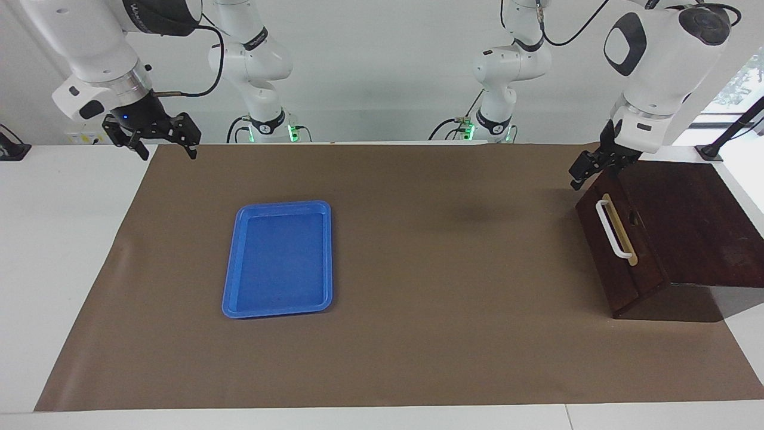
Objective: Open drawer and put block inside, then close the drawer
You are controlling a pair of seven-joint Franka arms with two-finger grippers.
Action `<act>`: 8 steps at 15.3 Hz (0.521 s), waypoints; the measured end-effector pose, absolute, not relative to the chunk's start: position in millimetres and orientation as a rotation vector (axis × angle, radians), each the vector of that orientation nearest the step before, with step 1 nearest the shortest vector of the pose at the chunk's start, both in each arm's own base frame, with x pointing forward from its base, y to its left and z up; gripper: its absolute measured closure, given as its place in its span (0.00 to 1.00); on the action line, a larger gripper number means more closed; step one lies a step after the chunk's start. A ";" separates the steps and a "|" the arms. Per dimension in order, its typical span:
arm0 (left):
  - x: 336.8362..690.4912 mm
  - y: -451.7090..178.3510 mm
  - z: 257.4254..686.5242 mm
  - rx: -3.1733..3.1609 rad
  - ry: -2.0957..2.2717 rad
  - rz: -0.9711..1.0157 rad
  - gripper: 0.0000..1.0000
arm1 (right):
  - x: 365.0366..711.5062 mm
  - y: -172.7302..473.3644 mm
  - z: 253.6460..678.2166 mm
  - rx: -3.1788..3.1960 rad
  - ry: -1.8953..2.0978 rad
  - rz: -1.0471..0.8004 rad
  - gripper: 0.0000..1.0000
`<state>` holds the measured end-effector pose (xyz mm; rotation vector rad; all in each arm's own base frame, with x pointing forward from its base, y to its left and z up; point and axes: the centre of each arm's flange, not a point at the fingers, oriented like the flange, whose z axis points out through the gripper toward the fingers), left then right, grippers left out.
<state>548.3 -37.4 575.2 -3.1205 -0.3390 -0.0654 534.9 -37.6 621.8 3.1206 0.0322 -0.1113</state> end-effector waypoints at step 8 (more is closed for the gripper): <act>545.8 -10.4 586.6 -3.132 -0.084 -0.026 0.00 | 534.9 -37.6 621.8 3.121 0.032 -0.111 0.00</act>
